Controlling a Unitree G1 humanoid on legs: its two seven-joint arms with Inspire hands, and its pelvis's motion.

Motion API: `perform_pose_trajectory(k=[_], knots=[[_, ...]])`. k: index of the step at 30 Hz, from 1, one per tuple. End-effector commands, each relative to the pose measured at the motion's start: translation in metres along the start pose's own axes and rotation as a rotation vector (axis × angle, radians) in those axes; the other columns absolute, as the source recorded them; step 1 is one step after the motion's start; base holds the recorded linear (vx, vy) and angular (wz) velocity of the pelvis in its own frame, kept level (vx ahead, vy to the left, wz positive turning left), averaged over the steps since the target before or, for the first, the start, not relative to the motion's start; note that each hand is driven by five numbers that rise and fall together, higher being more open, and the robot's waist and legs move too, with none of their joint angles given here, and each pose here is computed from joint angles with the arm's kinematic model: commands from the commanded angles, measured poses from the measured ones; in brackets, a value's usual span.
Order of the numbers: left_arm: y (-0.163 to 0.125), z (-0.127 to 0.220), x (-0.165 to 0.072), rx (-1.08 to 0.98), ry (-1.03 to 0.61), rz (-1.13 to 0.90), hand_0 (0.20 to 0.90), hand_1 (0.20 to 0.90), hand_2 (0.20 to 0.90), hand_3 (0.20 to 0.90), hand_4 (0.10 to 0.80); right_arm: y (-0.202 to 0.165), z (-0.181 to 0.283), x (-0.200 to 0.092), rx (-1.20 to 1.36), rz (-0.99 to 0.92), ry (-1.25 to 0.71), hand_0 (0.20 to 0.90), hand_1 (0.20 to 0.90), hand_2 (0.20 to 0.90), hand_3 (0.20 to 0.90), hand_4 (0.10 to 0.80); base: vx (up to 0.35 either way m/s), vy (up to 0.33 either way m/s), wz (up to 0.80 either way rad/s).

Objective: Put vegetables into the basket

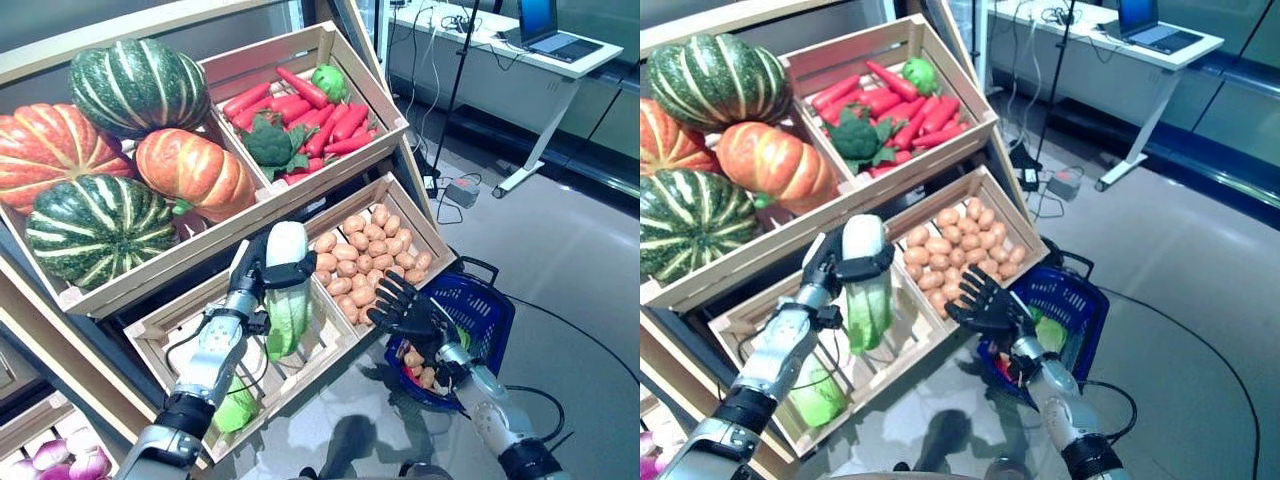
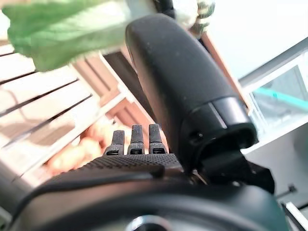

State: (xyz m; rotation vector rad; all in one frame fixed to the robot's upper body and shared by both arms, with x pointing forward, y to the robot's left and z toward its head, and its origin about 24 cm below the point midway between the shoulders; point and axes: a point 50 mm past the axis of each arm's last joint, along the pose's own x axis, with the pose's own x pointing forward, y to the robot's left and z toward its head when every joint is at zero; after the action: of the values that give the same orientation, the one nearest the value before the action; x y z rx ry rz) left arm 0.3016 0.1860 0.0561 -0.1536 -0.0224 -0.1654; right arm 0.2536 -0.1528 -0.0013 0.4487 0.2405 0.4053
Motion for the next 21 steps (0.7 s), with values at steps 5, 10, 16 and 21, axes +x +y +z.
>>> perform_pose_trajectory(k=[5, 10, 16, 21], knots=[[-0.028, 0.081, 0.026, -0.246, -0.376, -0.22, 0.3, 0.3, 0.3, 0.3, 0.4, 0.055, 0.043, 0.03, -0.007, 0.348, -0.117, 0.9, 0.9, 0.9, 0.9, 0.8, 0.026, -0.023, -0.01], [-0.038, 0.077, 0.023, -0.262, -0.372, -0.245, 0.3, 0.3, 0.3, 0.3, 0.4, 0.075, 0.057, 0.028, -0.042, 0.443, -0.163, 0.9, 0.9, 0.9, 0.9, 0.8, 0.034, -0.017, -0.01], [-0.049, 0.07, 0.021, -0.311, -0.347, -0.318, 0.3, 0.3, 0.3, 0.3, 0.4, 0.089, 0.062, 0.029, -0.04, 0.51, -0.163, 0.9, 0.9, 0.9, 0.9, 0.8, 0.023, 0.003, -0.02], [-0.06, 0.063, 0.02, -0.321, -0.282, -0.412, 0.3, 0.3, 0.3, 0.3, 0.4, 0.097, 0.07, 0.026, -0.063, 0.569, -0.188, 0.9, 0.9, 0.9, 0.9, 0.8, 0.0, 0.0, 0.0]])
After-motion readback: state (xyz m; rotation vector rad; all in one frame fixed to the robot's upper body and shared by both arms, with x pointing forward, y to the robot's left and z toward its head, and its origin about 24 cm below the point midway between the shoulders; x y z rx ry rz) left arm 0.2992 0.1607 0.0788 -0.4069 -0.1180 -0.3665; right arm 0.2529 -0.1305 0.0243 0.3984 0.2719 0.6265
